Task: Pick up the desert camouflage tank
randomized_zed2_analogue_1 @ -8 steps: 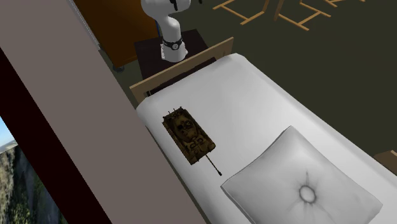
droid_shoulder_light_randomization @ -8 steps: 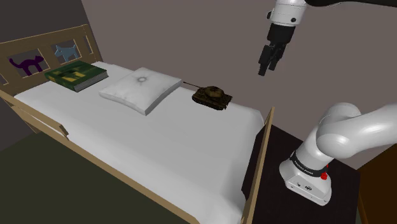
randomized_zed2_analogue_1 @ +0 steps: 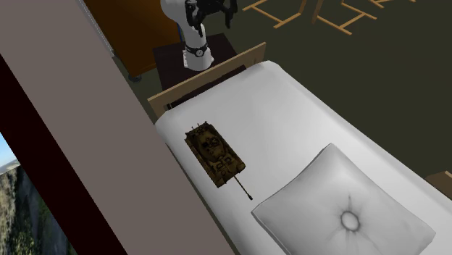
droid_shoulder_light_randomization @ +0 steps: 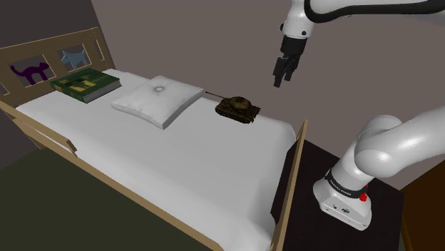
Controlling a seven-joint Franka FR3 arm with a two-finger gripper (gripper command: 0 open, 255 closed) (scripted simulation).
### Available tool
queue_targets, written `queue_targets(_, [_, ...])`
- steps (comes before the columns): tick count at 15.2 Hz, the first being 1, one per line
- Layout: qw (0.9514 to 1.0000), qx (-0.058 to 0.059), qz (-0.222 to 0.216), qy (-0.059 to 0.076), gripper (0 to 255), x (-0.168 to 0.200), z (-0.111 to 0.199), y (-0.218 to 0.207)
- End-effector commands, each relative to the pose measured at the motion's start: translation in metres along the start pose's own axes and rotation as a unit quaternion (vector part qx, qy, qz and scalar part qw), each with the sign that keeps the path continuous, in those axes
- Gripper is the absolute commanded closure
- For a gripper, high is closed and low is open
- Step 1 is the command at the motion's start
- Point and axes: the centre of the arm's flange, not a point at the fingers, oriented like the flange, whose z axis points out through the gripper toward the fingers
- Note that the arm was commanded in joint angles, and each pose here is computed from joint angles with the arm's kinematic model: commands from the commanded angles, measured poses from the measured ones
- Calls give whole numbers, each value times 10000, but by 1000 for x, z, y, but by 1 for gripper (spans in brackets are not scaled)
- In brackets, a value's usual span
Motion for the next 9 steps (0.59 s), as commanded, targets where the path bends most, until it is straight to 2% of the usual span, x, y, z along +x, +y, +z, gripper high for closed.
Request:
queue_targets(1, [10000, -26, -83, -1, 0, 20, 14, 11])
queue_targets(9, [9992, -111, -394, -22, 0, 106, 66, 42])
